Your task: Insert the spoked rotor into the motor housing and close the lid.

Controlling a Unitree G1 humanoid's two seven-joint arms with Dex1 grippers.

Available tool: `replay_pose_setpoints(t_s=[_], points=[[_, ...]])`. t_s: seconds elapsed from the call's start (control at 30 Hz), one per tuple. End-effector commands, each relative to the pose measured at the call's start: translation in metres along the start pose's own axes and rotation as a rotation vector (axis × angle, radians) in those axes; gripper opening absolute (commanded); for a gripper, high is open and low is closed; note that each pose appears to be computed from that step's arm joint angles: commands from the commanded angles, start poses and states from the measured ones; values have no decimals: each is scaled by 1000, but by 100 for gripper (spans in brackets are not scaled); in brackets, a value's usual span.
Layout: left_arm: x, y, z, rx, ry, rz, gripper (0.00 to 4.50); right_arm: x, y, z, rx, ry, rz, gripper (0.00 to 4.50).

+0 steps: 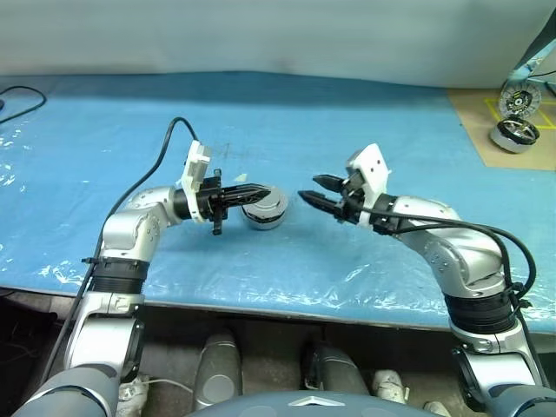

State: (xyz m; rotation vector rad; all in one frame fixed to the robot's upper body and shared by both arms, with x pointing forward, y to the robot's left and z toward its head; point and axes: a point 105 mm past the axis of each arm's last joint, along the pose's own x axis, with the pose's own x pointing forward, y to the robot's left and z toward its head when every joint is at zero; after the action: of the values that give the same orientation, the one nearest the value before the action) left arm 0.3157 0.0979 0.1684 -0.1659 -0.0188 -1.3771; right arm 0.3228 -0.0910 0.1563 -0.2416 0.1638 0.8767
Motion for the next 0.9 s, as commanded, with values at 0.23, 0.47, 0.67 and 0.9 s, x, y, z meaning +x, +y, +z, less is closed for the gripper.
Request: replay_pose_setpoints(t_s=[0.23,0.47,0.67,0.9], points=[[-23,-19,13,186,21,153,0,3,9,0,-93,-4,98,446],[-69,-9,22,155,-19,392,0,46,27,24,-78,-125,183,446],[-84,-16,29,86,-94,480,0,82,34,31,7,-172,214,446],[-72,-8,21,107,-68,439,0,83,20,-7,0,-74,143,446]])
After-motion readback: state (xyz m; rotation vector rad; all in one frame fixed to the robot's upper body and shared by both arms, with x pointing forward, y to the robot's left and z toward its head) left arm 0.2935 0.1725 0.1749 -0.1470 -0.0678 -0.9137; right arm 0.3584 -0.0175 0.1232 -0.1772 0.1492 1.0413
